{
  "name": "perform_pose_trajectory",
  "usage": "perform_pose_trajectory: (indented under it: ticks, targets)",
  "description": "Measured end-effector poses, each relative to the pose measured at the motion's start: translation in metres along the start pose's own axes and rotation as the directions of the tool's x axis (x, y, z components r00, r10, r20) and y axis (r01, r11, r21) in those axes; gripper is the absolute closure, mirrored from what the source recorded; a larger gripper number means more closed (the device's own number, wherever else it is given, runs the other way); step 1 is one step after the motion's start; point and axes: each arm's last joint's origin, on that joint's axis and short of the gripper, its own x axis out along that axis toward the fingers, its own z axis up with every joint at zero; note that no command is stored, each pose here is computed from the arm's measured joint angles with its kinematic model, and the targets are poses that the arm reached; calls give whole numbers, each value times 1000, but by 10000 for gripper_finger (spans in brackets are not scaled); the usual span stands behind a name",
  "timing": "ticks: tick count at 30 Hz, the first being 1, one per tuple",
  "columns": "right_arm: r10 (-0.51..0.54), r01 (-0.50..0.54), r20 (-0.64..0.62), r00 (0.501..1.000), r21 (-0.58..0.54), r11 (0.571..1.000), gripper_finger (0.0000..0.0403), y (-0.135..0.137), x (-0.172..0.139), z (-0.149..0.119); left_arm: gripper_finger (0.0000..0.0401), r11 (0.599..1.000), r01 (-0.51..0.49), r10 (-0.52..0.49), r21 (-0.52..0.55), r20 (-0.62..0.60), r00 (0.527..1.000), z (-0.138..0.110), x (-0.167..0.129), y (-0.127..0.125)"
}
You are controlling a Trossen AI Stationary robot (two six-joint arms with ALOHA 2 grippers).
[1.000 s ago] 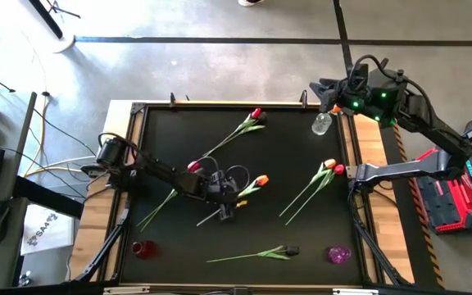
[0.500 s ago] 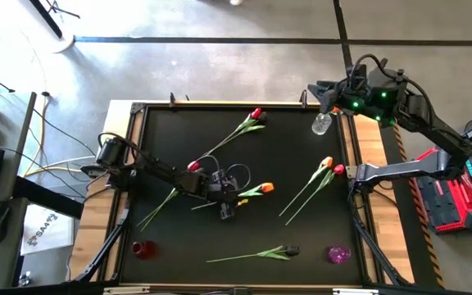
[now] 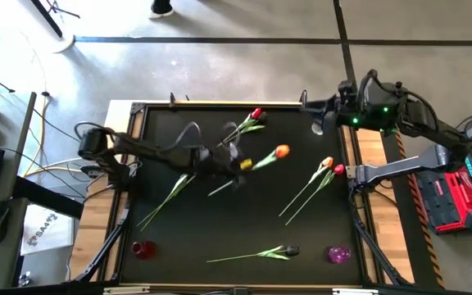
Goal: Sort flowers into vase by color
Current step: Put the left orange tulip into the transparent flower vase
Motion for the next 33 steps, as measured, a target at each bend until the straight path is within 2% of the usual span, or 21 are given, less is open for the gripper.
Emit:
perform_pose_trajectory:
  ticks: [6,11,17,22,28,33]
  targets:
    - [32,-31,-77,997,12,999,183,9,-2,-12,401,995,77,-59,-63,249,967,48,-30,11]
    - [59,-62,-126,990,-23,998,183,21,2,-22,401,993,107,-77,-57,381,921,71,-50,16]
    - [-4,-3,-86,996,-80,997,183,40,30,-33,401,980,194,-146,-41,515,845,87,-62,14]
    - [47,-45,13,999,-116,992,183,63,64,-35,401,952,304,-239,-19,572,785,92,-69,3]
    - [-9,13,62,998,-65,998,183,63,80,-35,401,944,331,-275,16,596,755,92,-72,-5]
    - [-11,15,63,998,-62,998,183,61,83,-34,401,943,333,-277,19,601,750,93,-72,-6]
